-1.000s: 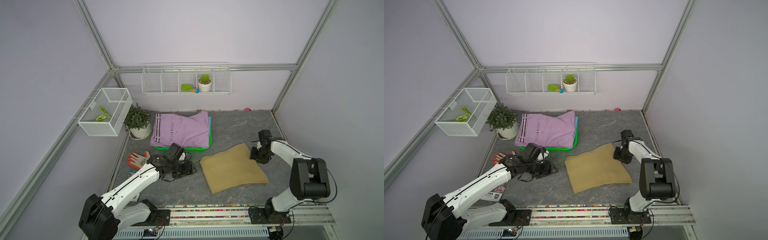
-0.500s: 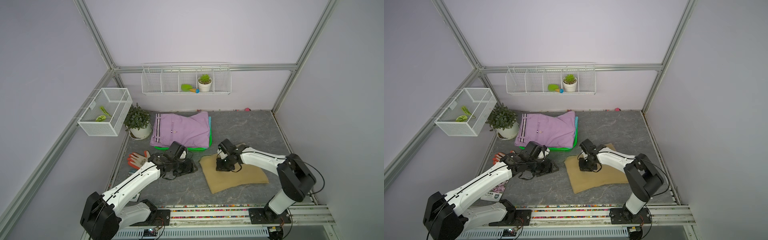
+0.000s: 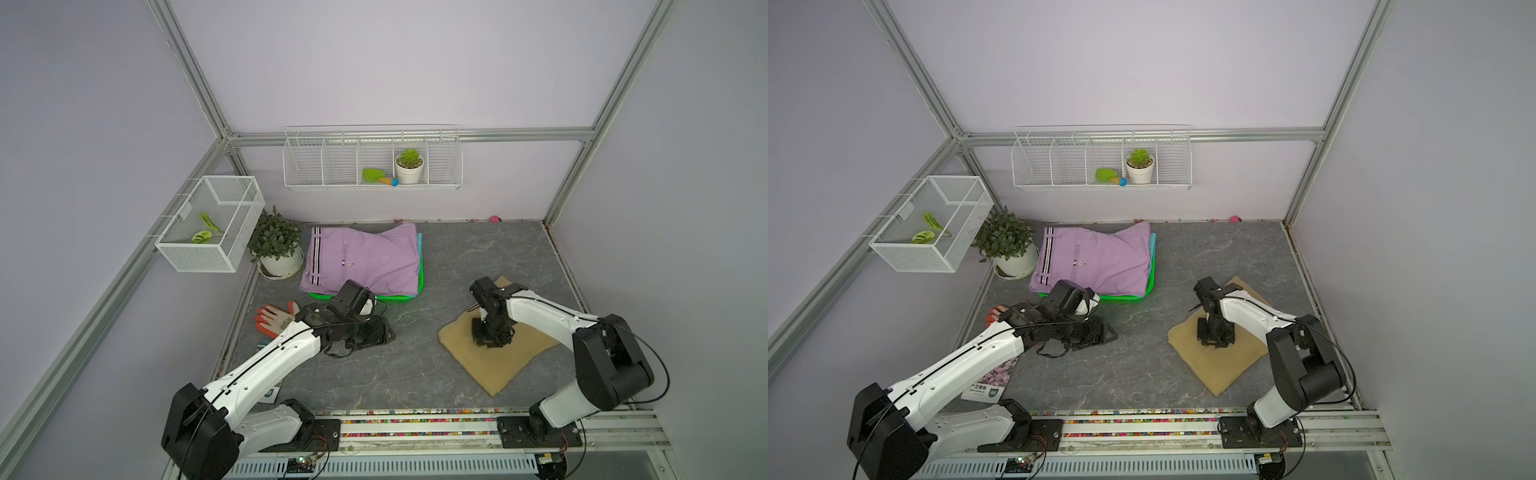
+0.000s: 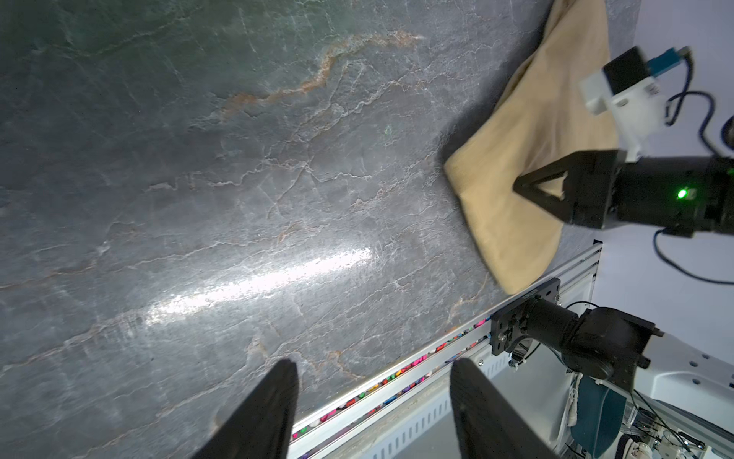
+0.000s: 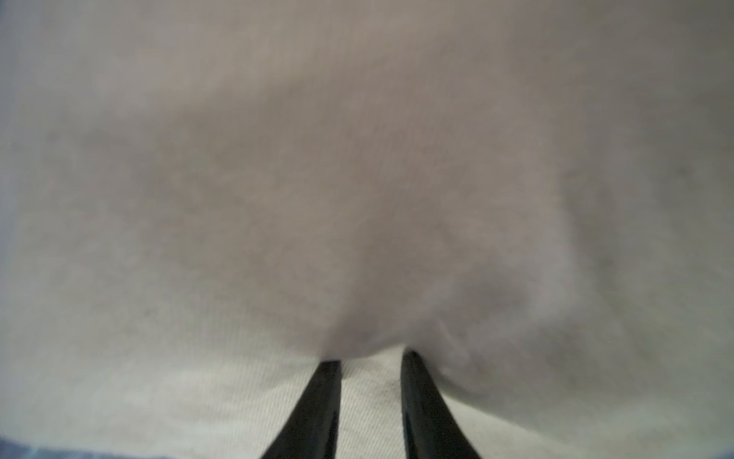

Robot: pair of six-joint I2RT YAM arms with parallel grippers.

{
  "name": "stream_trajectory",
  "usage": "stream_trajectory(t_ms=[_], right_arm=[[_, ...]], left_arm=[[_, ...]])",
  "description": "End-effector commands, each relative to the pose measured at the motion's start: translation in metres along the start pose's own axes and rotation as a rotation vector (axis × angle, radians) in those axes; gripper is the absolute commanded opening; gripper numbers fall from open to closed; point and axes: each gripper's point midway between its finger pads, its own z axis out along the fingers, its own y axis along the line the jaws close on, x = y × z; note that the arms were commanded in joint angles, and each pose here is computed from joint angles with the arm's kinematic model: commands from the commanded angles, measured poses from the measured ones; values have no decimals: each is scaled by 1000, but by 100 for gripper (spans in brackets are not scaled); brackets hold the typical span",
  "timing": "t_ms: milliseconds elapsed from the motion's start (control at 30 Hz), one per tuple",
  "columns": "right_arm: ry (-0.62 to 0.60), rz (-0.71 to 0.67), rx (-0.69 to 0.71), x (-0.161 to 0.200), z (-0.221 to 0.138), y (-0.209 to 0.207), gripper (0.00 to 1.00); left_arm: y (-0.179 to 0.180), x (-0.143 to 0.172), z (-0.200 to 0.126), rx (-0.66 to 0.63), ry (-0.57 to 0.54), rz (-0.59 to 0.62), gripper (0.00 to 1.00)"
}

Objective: Put the folded long pants in the basket
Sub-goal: Adjust the long pant at the center of the board.

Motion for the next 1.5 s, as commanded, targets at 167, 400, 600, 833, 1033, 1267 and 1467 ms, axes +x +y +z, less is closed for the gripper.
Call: stream_trajectory(t_ms=[167, 400, 600, 833, 1033, 1267, 1467], right_arm=[[-107, 220, 38, -104, -22, -72, 38], [-50, 309, 45, -167, -1, -90, 36], [25, 236, 9, -195, 37, -53, 30], [18, -205, -113, -189, 16, 90, 33], [-44, -245, -125, -156, -33, 89, 38], [-57, -128, -242, -75, -43, 68, 39], [127, -167, -55, -6, 13, 26, 34]], left_arm=[[0, 5, -7, 1, 3, 10, 66], [1, 7, -8, -1, 3, 6, 66], [0, 5, -6, 3, 4, 5, 66], [-3, -2, -5, -4, -5, 15, 66], [-2, -2, 1, -1, 7, 11, 66], [-4, -4, 4, 4, 4, 18, 66], [-6, -5, 3, 16, 2, 23, 66]])
